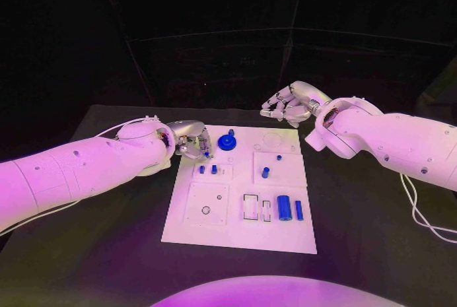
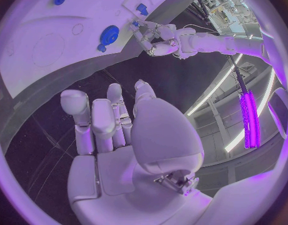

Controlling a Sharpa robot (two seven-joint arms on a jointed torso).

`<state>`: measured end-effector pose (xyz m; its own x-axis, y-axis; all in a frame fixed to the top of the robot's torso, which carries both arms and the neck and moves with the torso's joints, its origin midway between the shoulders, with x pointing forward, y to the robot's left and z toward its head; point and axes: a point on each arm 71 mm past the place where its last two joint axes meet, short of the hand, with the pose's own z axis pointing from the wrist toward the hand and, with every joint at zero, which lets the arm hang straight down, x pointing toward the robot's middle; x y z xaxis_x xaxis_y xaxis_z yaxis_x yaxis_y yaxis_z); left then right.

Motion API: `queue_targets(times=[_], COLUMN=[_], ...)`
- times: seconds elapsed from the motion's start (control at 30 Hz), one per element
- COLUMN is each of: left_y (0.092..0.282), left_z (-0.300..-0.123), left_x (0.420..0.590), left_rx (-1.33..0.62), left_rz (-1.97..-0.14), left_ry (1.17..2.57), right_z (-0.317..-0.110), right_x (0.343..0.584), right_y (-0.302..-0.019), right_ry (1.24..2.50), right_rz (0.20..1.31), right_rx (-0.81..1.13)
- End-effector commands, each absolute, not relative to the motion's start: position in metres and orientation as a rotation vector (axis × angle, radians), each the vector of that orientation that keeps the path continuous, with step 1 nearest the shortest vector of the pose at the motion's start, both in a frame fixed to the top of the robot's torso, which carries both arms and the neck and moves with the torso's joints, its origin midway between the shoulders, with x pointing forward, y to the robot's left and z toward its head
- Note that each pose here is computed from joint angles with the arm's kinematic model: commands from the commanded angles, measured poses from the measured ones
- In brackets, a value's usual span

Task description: Assemble the parts on the task board

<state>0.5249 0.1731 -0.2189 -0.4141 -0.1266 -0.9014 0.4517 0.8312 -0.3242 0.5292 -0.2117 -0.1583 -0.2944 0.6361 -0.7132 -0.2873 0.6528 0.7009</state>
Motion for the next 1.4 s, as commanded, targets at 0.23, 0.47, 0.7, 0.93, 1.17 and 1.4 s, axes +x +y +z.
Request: queue_targets(times=[0.23, 0.47, 0.7, 0.93, 1.17, 1.4], left_y=[0.176, 0.176, 0.173, 0.168, 0.163, 0.160], left_z=[-0.214, -0.212, -0.213, -0.214, -0.215, -0.216], left_x=[0.524, 0.522, 0.522, 0.523, 0.523, 0.523], left_rx=[0.223, 0.212, 0.214, 0.221, 0.230, 0.235], left_rz=[-0.662, -0.684, -0.689, -0.690, -0.693, -0.692], left_ry=[1.842, 1.828, 1.841, 1.856, 1.870, 1.883], right_z=[-0.157, -0.157, -0.157, -0.157, -0.157, -0.157], right_x=[0.529, 0.529, 0.529, 0.529, 0.529, 0.528], right_y=[-0.210, -0.211, -0.211, -0.210, -0.210, -0.209], right_ry=[1.632, 1.632, 1.632, 1.632, 1.632, 1.632], right_rz=[0.938, 0.937, 0.938, 0.939, 0.939, 0.941], right_rx=[0.280, 0.282, 0.281, 0.281, 0.281, 0.280])
